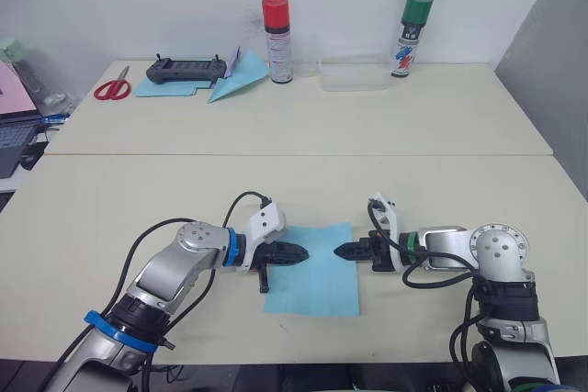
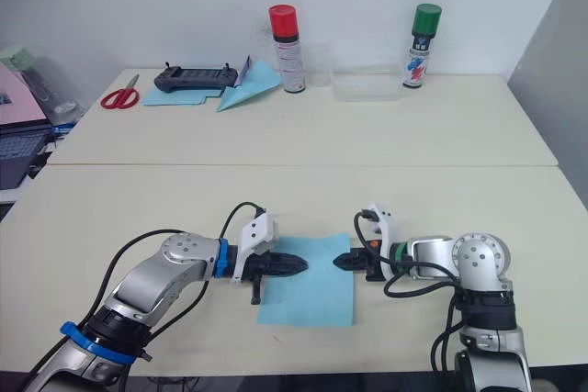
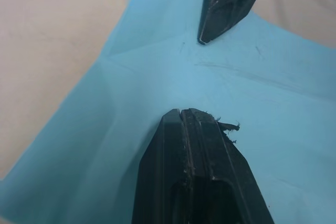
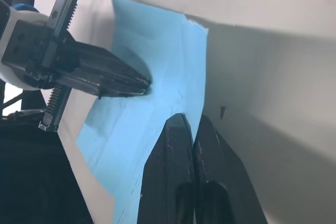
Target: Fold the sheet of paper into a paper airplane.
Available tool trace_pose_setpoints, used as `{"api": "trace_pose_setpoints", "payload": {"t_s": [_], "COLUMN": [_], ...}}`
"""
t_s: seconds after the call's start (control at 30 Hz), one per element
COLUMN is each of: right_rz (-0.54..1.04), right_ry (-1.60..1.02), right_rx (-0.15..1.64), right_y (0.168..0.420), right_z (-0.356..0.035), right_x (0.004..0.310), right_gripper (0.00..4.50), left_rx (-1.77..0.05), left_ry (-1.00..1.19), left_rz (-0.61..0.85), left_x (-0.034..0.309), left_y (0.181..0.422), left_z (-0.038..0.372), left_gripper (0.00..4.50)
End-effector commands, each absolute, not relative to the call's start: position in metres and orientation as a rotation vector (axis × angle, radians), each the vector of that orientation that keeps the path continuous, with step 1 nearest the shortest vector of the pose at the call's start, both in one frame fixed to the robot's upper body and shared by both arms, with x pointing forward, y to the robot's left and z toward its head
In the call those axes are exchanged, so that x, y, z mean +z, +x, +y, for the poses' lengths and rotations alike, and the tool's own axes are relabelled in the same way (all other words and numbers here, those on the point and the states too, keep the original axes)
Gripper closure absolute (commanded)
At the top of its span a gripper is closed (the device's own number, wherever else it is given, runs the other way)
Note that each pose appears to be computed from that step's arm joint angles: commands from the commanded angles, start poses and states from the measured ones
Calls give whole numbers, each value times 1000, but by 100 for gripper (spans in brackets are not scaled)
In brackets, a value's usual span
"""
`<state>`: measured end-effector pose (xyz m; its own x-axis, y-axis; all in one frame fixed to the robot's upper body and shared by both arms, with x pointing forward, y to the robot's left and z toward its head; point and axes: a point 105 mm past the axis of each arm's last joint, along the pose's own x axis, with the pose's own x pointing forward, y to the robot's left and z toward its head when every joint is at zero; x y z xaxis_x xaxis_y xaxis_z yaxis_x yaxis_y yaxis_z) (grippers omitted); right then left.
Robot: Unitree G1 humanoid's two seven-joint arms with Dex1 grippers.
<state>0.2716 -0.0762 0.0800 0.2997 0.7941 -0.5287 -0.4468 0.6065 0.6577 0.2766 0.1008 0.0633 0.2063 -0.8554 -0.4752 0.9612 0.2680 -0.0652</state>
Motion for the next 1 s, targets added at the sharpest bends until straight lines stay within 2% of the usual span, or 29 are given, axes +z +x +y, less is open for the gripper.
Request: {"api": "trace_pose_setpoints", "payload": {"t_s": [0.03,0.33,0.37,0.43,0.63,0.7,0.77,0.83,0.9,0.93,1.0], "right_rz": [919,928,929,931,901,783,591,399,274,240,213], "right_ry": [420,416,414,411,352,221,49,-94,-114,-115,-158], "right_rx": [825,854,855,855,808,702,696,781,938,1002,1134], "right_y": [277,273,272,271,273,291,308,313,304,299,284], "right_z": [-87,-85,-85,-85,-102,-121,-127,-118,-95,-86,-66], "right_x": [86,86,86,85,91,104,130,159,176,179,168], "right_gripper": [447,447,431,387,185,114,52,52,52,99,156], "left_rx": [-1180,-1173,-1181,-1194,-1210,-1211,-1213,-1218,-1224,-1227,-1235], "left_ry": [307,311,318,332,376,385,391,403,408,408,414], "left_rz": [573,571,570,570,563,563,562,561,560,560,561], "left_x": [41,37,37,36,32,32,31,31,31,31,30], "left_y": [280,281,281,280,279,280,280,281,281,281,280], "left_z": [120,121,120,120,120,122,123,125,125,125,126], "left_gripper": [450,450,450,450,450,450,450,450,450,450,450]}}
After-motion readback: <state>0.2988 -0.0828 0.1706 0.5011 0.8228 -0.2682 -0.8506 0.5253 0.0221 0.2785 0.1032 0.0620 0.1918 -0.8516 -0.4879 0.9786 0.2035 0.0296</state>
